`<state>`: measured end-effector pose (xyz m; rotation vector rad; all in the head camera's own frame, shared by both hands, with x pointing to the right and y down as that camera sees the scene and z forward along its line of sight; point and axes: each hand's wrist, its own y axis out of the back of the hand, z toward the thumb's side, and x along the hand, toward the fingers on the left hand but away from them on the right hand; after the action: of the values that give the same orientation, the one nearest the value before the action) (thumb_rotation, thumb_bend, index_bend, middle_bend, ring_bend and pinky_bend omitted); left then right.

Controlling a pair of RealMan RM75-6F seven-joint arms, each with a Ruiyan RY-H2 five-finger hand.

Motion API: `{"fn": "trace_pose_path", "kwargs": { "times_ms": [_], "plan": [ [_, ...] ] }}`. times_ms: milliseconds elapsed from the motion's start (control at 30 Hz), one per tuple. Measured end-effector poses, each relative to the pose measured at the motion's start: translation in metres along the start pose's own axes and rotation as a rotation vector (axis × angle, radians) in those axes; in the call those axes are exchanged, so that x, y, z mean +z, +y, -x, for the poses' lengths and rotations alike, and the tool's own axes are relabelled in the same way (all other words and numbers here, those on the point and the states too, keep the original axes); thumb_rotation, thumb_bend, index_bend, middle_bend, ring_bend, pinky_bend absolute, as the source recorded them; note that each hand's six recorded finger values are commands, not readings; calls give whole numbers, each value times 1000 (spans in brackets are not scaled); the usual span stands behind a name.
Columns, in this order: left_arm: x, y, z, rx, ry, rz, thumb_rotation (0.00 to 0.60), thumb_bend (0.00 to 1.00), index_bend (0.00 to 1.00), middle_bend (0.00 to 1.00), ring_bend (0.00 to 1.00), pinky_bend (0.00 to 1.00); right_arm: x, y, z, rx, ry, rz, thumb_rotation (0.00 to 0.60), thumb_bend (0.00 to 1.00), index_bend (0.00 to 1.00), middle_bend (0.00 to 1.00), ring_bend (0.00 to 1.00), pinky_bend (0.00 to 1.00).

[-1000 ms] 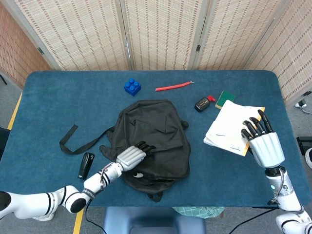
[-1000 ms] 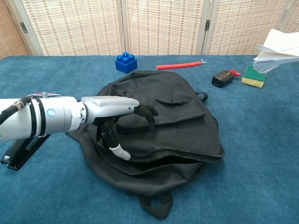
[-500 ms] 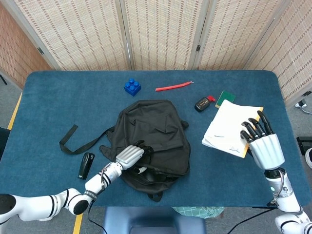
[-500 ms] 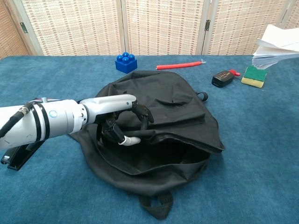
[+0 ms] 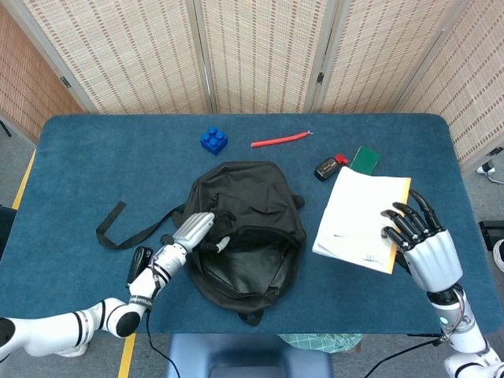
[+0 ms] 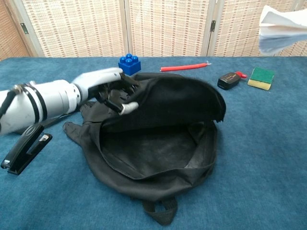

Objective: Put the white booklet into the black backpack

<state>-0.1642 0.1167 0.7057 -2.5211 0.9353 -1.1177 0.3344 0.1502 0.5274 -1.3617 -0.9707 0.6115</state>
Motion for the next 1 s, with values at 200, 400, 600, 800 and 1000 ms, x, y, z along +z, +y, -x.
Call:
{"fn": "trace_pose_path", "kwargs": {
  "times_ms": [200,400,600,800,1000],
  "plan": [
    [-11,32,-13,43,67,90,600,598,605,316,288,2,26,7,0,-20,49,147,600,392,761,448,330,173],
    [-18,55,-31,59,131,162,600,598,603,316,280,1,57,0,-1,21,84,320,600,392,762,452,332,188],
    [-16,66,-43,67,164,177,600,598,599,316,273,0,89,-28,-4,129,101,487,600,393,762,452,332,194],
    [-14,68,-46,60,183,195,600,598,595,316,270,0,117,-63,-5,211,120,586,600,392,762,452,331,201],
    [-12,67,-45,52,190,206,600,598,594,316,264,0,133,-99,-1,266,111,649,600,392,761,455,339,213]
  ]
}}
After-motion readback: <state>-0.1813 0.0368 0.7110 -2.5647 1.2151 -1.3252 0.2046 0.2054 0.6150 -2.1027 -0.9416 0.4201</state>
